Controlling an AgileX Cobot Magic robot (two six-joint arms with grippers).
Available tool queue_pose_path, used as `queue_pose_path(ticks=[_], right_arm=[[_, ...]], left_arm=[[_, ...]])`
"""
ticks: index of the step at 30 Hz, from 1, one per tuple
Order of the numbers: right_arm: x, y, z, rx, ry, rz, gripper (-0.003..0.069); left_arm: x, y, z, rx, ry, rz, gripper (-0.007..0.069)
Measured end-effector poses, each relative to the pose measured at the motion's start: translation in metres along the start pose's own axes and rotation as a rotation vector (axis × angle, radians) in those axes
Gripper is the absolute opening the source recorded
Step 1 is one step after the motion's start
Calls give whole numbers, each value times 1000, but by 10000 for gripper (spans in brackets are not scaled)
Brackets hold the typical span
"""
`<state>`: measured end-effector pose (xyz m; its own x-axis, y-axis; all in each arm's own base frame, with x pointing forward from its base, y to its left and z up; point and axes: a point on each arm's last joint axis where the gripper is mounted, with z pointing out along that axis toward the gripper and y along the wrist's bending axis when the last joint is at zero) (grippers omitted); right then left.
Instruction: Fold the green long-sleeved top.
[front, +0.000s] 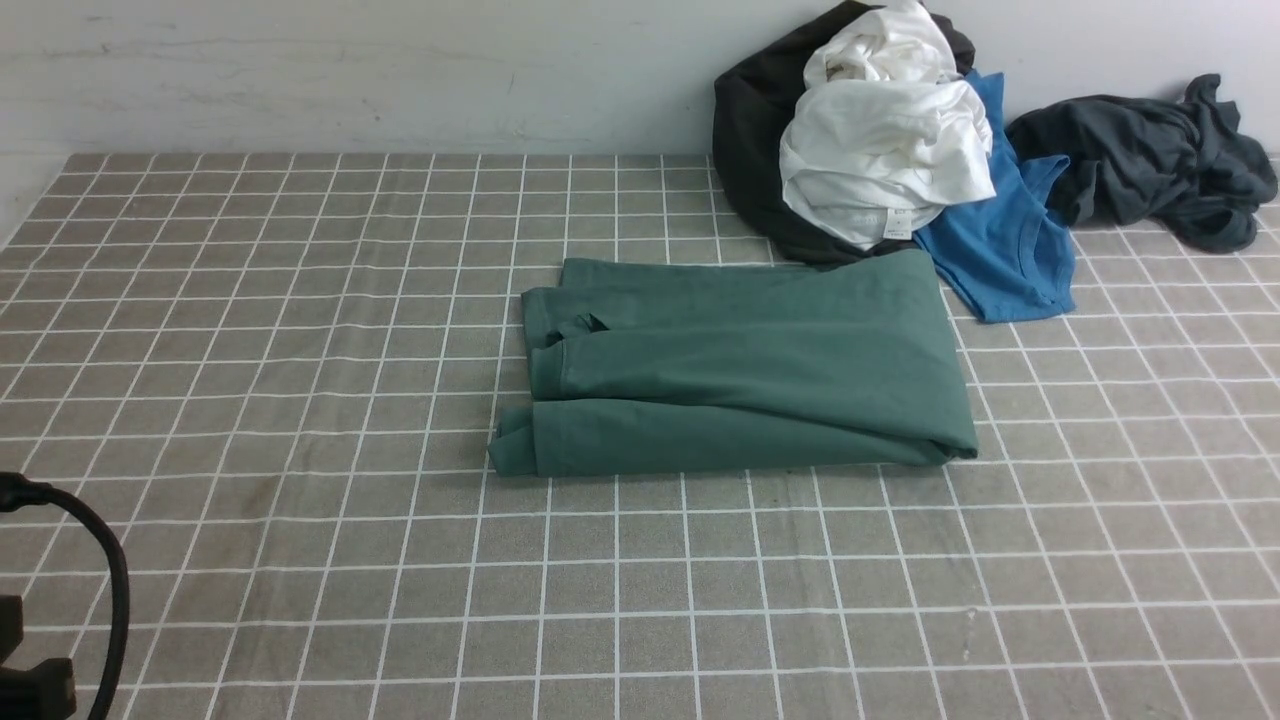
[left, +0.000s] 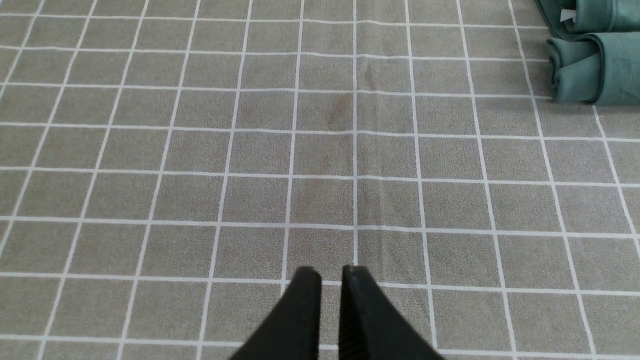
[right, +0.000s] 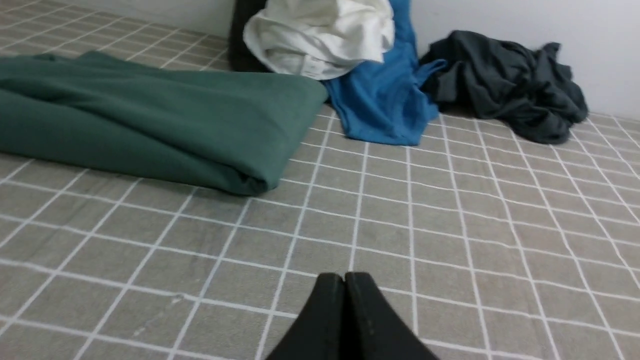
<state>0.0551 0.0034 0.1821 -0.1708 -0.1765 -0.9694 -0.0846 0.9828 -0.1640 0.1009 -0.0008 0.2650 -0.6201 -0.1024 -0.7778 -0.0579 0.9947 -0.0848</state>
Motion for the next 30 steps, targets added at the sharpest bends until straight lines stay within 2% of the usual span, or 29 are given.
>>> queue_pose_path(ticks=[13,21,30], right_arm=[[-1,3,0,-57,-9,18,-14],[0,0,0,8,3,56,-14],[0,0,0,11,4,56,-14]], left_arm=[[0,0,0,2,1,-2,47],[0,0,0,2,1,-3,47],[0,0,0,3,1,-4,47]])
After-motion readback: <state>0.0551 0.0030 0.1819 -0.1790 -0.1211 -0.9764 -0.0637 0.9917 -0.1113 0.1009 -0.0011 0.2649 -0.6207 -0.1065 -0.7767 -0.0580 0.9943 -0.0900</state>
